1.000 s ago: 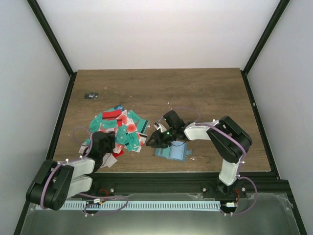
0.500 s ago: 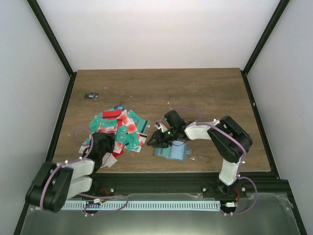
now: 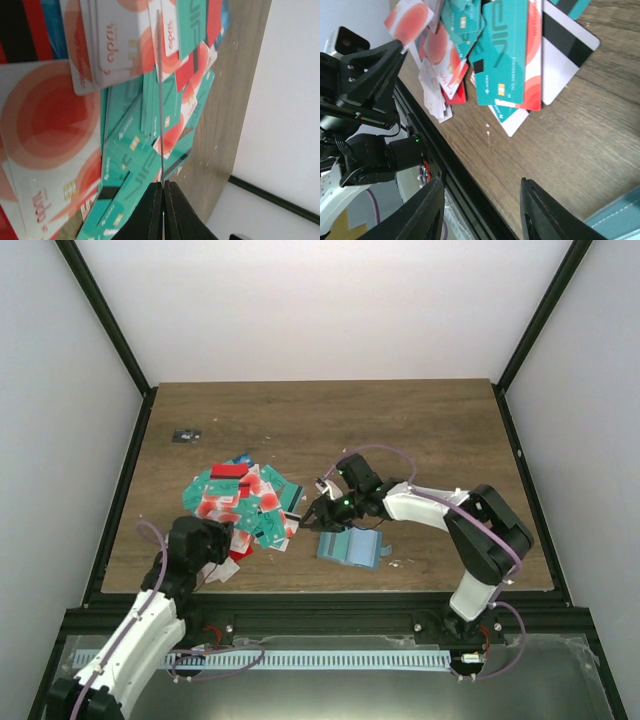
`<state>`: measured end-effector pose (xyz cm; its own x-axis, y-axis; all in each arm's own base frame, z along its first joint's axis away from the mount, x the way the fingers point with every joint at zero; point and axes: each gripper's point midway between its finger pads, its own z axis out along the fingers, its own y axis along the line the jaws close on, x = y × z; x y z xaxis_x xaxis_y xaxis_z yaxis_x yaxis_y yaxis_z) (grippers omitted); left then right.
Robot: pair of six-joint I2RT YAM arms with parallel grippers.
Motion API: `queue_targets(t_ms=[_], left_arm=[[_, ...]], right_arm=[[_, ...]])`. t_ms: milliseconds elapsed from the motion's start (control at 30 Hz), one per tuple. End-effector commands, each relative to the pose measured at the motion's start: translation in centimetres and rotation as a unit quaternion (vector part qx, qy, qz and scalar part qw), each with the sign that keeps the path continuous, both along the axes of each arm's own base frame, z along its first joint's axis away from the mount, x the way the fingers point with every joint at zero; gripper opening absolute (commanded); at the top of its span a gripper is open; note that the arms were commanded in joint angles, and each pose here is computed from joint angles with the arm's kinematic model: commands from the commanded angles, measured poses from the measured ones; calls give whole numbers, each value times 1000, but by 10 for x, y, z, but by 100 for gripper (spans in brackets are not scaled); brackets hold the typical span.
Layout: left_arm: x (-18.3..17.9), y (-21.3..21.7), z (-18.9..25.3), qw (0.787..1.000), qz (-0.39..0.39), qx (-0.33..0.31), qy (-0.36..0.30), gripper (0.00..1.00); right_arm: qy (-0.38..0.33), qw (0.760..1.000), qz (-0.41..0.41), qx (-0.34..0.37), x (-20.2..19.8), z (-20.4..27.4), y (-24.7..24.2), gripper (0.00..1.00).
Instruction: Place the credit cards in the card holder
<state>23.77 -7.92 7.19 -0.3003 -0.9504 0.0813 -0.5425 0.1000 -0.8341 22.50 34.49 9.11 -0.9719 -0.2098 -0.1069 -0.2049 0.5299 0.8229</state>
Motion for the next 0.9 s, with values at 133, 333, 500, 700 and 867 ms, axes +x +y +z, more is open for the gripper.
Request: queue_targets(t_ms=[133,333,500,700,867], left_arm=[[-21,-16,23,992,-107,51,35,4],[0,-14,59,985,-131,115,10,4],[22,-35,89,960,-226,164,-18,4],[29,-83,119,918,-360,131,-107,4],[24,-126,148,868,-447,90,-199,4]], right_arm=[[-69,998,6,6,6,50,-7,45],[-90,996,8,1,0,65,-16,46],[-107,994,15,4,-11,76,-25,47],[-132,991,-8,-10,-8,94,-40,49],[-125,990,-53,42,2,123,-70,53]])
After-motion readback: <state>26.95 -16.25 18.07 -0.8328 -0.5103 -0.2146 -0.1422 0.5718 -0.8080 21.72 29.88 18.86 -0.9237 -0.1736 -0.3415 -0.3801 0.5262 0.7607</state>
